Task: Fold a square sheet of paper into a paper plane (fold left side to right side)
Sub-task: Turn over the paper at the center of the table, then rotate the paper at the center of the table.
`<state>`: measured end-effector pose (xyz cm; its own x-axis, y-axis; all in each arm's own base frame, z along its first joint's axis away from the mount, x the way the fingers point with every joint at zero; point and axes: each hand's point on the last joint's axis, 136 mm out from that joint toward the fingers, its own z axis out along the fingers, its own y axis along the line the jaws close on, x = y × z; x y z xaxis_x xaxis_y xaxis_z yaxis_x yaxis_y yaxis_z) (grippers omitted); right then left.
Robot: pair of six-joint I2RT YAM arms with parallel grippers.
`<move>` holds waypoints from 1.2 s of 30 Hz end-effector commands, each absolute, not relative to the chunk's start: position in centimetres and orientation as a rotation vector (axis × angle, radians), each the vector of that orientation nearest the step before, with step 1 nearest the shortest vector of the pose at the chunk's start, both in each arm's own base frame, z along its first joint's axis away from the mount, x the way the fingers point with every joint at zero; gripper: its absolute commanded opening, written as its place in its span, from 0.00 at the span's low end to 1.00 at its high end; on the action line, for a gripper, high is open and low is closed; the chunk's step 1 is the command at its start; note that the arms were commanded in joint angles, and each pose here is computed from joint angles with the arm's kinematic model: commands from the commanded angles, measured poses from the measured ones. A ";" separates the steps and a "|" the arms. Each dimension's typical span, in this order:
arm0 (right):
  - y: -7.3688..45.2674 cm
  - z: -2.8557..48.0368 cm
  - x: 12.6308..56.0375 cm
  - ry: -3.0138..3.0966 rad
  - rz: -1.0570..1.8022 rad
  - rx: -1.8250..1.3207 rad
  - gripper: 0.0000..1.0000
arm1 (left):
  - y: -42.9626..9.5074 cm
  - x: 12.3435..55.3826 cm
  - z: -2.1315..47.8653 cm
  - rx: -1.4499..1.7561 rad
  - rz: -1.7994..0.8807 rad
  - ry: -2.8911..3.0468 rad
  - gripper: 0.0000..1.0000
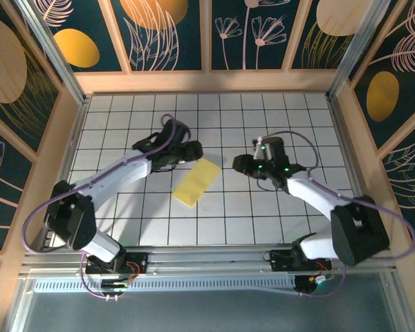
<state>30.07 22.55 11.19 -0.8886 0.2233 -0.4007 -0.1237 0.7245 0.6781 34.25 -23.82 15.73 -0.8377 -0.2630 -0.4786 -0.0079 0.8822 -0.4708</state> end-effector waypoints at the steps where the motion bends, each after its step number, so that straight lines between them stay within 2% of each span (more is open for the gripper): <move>1: 26.6 11.6 30.5 2.438 1.175 0.113 0.41 | -23.5 35.3 17.7 -0.296 -0.924 2.321 0.70; 8: 31.9 8.3 30.0 2.536 1.218 0.077 0.32 | -20.4 34.6 15.0 -0.444 -1.063 2.280 0.71; 15: 33.6 5.6 30.7 2.609 1.167 0.054 0.29 | -19.9 34.4 13.6 -0.438 -1.032 2.311 0.71; 24: 32.8 1.4 29.8 2.782 1.007 -0.034 0.25 | -19.3 33.9 12.8 -0.384 -0.950 2.355 0.71; 36: 30.0 -1.0 28.4 2.870 0.853 -0.429 0.24 | -19.0 33.1 13.2 -0.290 -0.901 2.376 0.72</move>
<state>30.18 32.91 2.20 -0.9584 -0.1127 -0.2622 -0.2555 0.7481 0.6125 33.24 -19.11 12.30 -0.8114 -0.4148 -0.4119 -0.0350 0.7379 -0.6740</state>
